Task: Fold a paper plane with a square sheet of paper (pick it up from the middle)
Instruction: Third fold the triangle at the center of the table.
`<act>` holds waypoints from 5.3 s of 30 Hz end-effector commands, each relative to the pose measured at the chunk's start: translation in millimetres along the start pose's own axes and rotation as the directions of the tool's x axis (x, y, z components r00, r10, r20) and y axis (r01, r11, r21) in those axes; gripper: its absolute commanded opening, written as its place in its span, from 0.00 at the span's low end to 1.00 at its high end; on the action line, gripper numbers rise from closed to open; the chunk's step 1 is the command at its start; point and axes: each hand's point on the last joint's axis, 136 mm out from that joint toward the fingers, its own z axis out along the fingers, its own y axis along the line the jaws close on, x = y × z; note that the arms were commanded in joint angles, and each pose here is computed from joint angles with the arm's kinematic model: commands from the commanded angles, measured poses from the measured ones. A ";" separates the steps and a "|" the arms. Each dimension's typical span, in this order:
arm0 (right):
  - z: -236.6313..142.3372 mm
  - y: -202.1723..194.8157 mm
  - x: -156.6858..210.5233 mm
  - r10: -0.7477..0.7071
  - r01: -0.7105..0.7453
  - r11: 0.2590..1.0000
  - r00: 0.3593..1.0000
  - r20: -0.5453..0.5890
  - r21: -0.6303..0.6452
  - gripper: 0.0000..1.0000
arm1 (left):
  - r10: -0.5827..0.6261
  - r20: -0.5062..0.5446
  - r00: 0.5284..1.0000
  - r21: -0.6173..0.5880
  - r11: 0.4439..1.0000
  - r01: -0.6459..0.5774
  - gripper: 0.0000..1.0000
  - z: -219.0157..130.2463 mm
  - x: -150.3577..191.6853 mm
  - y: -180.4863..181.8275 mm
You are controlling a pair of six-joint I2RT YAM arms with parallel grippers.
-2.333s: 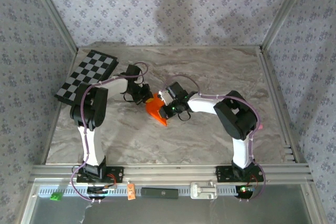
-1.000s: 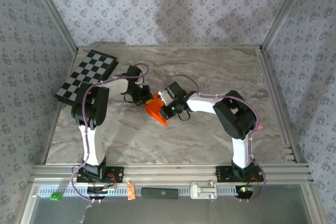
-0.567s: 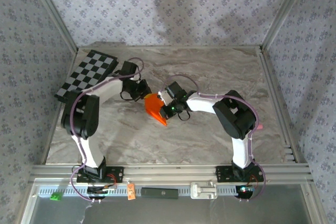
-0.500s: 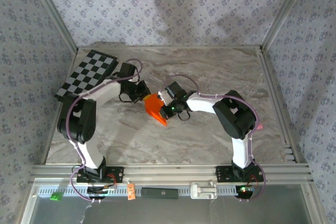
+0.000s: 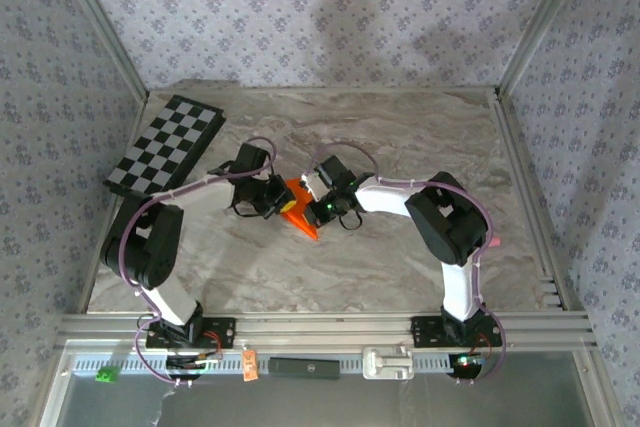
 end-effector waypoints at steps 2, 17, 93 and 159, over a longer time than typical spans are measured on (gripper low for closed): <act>5.6 -3.0 8.8 0.012 -0.012 1.000 0.999 -0.047 0.012 0.07 | -0.010 -0.015 1.000 0.010 1.000 0.010 0.09 10.6 -0.2 -1.2; 3.3 -3.3 -0.8 0.011 -0.010 1.000 0.999 -0.035 0.017 0.07 | -0.025 -0.056 0.998 -0.059 0.998 0.022 0.08 25.9 9.7 24.9; -45.6 20.7 -21.4 0.179 -0.180 0.982 0.983 -0.030 -0.064 0.18 | -0.085 -0.011 0.996 -0.208 0.975 0.081 0.05 34.7 13.4 81.2; 15.5 12.4 41.0 0.188 -0.212 0.974 0.952 -0.243 -0.076 0.10 | 0.081 0.017 0.997 -0.010 0.997 -0.081 0.13 15.1 5.1 22.2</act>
